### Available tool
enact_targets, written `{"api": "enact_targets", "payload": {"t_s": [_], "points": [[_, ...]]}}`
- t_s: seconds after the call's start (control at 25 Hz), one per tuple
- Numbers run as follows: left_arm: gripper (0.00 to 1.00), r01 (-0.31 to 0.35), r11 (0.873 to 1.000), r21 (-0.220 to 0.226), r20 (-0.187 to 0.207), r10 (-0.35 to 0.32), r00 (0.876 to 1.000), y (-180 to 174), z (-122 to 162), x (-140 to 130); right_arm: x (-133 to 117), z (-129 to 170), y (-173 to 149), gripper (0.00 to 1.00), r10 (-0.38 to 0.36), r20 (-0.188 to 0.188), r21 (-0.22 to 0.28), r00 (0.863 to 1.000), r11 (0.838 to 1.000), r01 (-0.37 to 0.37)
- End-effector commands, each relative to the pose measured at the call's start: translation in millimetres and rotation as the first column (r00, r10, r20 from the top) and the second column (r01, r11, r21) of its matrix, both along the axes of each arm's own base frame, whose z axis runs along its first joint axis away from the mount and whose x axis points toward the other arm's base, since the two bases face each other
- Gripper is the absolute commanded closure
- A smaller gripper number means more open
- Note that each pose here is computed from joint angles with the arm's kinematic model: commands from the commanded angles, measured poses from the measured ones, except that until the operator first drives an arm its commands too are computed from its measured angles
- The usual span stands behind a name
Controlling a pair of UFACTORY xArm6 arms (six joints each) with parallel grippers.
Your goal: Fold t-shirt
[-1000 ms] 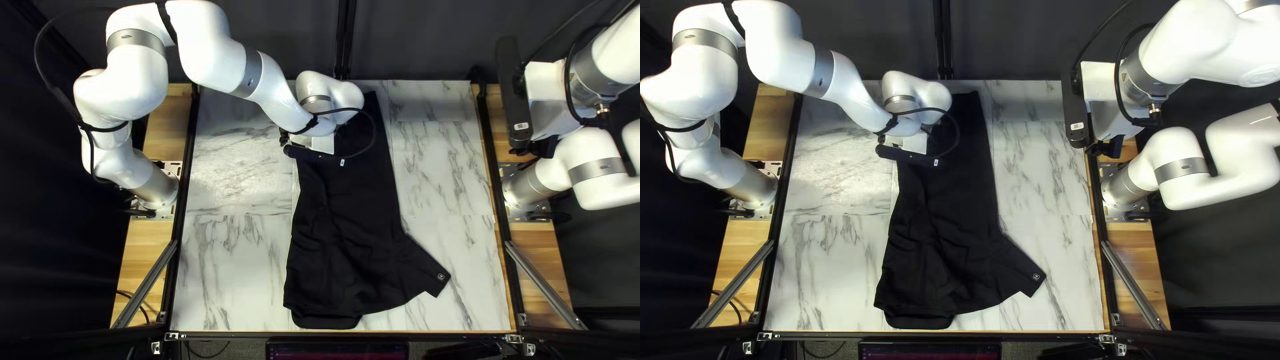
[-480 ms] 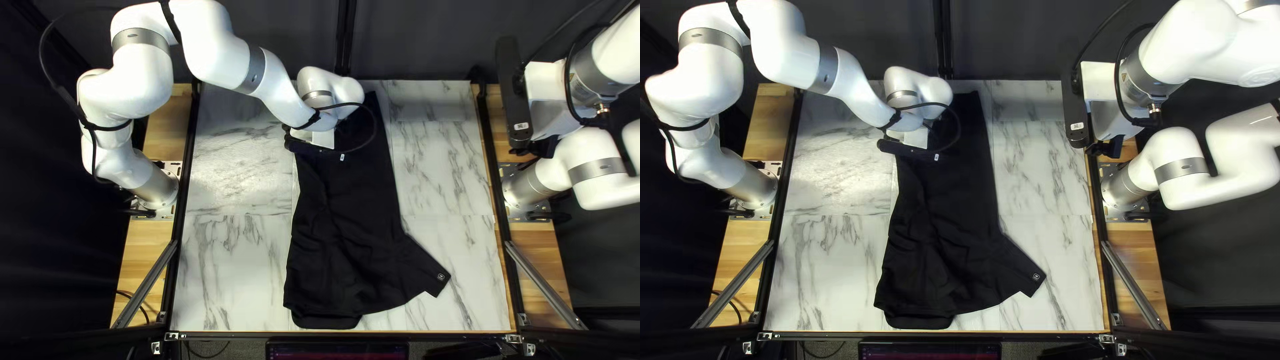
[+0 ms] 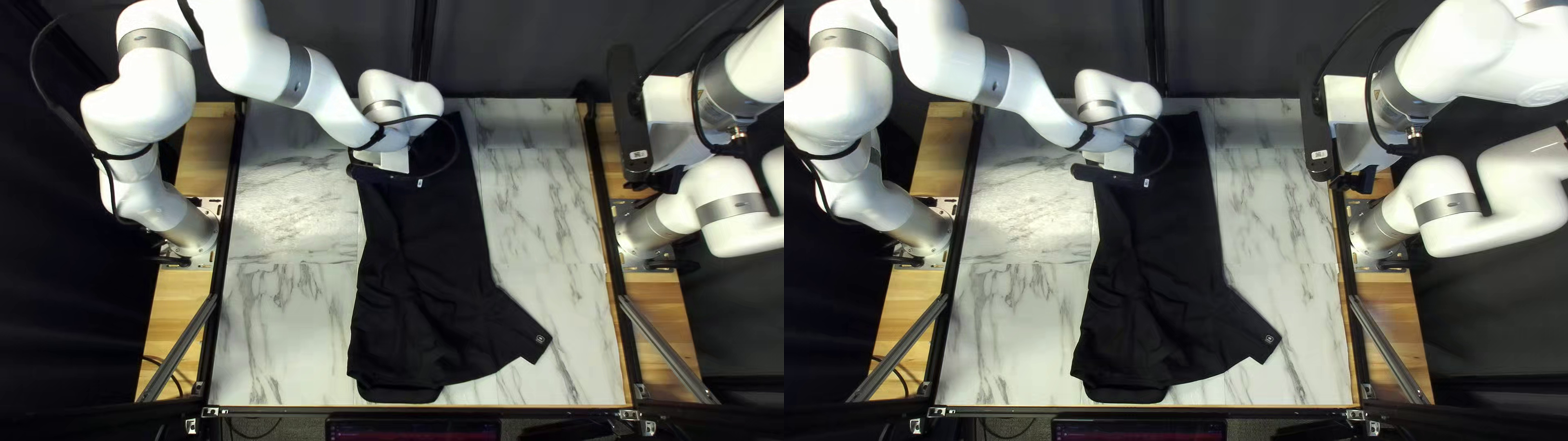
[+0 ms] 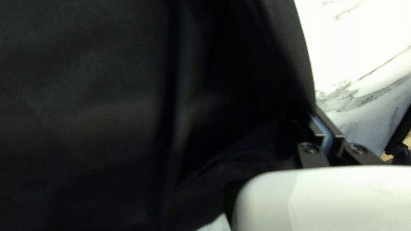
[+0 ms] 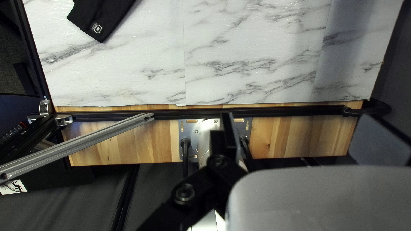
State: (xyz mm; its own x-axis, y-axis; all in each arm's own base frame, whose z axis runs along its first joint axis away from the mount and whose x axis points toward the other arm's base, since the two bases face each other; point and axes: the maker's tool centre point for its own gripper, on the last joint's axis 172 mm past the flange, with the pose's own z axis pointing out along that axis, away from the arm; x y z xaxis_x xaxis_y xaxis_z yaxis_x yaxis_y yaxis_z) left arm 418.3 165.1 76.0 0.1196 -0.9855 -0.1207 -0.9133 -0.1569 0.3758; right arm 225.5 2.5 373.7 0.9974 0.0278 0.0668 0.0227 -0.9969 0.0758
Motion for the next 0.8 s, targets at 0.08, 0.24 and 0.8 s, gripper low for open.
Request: {"api": "enact_targets", "payload": {"t_s": [0.08, 0.24, 0.8], "points": [[1.00, -0.032, 0.999, 0.036, 0.059, 0.030, 0.998, -0.6, 0.9, 18.3, 0.0, 0.0, 0.0, 0.00, 0.000, 0.000, 0.000, 1.000, 1.000, 0.000], [1.00, -0.050, 0.998, 0.048, 0.093, 0.045, 0.995, -0.6, -6.8, 30.2, 0.0, 0.0, 0.0, 0.00, 0.000, 0.000, 0.000, 1.000, 1.000, 0.000], [1.00, -0.078, 0.994, 0.075, 0.136, 0.068, 0.988, 8.9, 2.3, 54.6, 0.0, 0.0, 0.0, 0.00, 0.000, 0.000, 0.000, 1.000, 1.000, 0.000]]}}
